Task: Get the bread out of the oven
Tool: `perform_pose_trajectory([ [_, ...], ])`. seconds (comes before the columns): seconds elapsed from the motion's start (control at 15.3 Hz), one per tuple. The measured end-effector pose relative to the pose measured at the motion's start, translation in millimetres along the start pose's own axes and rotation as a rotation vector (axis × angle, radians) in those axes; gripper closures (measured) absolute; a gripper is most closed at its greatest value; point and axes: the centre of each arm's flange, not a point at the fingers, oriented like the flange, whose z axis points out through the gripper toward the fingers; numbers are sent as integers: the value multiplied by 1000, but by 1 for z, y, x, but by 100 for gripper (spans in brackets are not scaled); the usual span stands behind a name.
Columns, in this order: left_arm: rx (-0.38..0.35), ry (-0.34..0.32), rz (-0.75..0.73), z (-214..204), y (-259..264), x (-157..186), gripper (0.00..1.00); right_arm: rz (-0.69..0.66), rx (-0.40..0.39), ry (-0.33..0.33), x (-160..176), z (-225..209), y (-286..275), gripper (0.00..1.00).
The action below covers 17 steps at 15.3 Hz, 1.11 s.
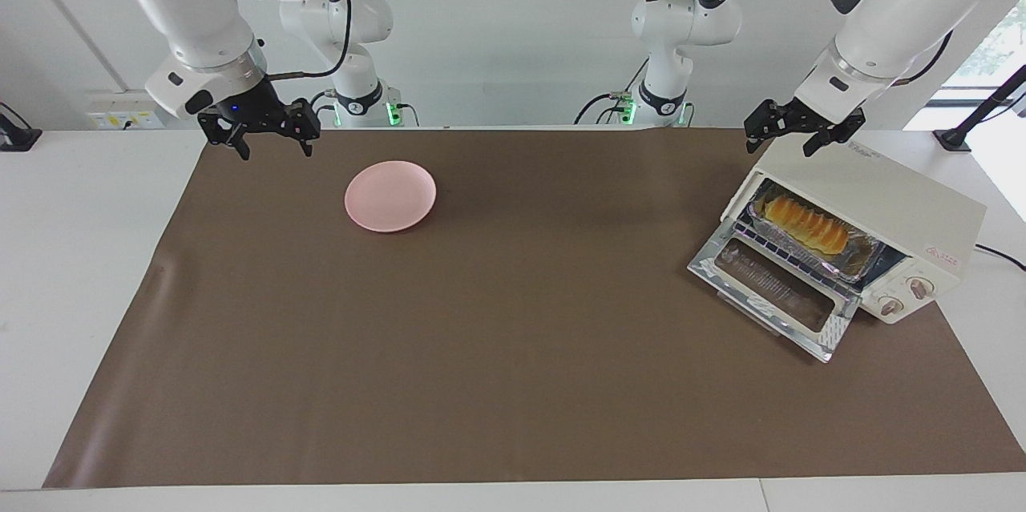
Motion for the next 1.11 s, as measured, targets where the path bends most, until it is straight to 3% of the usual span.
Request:
perform_pose_trajectory([
  [1.11, 0, 0, -2, 0, -1, 0, 0, 0, 0, 0, 0, 0, 0, 0],
])
